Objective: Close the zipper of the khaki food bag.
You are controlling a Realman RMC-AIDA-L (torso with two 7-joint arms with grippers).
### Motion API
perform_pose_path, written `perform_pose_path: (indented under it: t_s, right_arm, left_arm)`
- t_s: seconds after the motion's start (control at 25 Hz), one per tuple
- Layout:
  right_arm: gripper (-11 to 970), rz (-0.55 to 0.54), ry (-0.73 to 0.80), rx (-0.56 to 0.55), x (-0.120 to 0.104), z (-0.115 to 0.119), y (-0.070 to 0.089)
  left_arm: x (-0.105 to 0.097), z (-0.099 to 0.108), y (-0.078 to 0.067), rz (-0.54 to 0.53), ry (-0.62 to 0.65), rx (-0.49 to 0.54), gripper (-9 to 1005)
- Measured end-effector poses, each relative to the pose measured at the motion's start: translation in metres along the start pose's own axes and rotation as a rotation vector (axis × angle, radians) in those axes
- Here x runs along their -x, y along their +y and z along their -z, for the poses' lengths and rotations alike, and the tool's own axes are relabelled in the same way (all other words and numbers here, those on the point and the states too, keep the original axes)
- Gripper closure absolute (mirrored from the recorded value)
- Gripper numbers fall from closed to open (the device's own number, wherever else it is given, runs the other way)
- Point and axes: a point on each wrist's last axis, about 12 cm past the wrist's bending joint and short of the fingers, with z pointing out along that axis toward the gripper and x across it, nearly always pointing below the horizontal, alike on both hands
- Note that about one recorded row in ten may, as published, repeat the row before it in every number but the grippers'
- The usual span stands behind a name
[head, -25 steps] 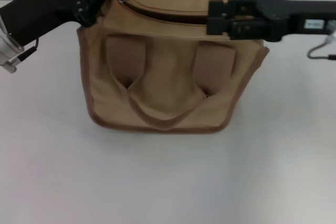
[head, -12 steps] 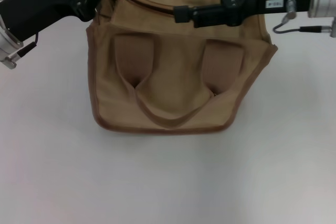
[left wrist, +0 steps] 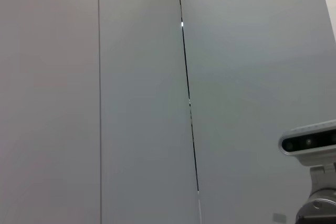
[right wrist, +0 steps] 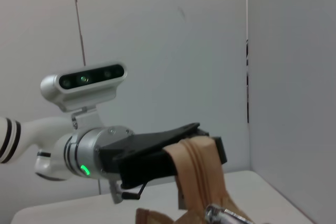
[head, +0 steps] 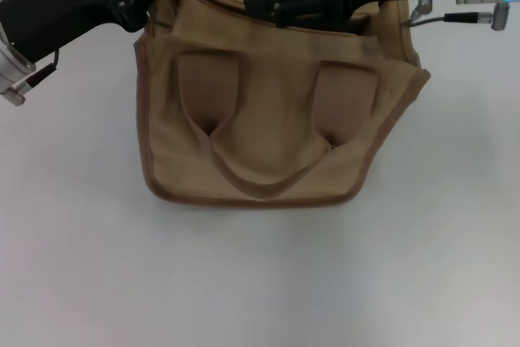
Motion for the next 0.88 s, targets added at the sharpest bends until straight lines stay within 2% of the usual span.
perform_pose_path:
  t_s: [0.48,0.88]
  right_arm:
    - [203,0.064,0.064,0.043,0.011,-0.024,0.002]
    - [202,0.081,0.077,0.092,0.015,-0.031,0.007]
  left_arm:
    - [0.0,0.002,-0.001,0.002,-0.003,0.001,965]
    - [0.001,0.001,0.0,0.0,-0.007,0.002,965]
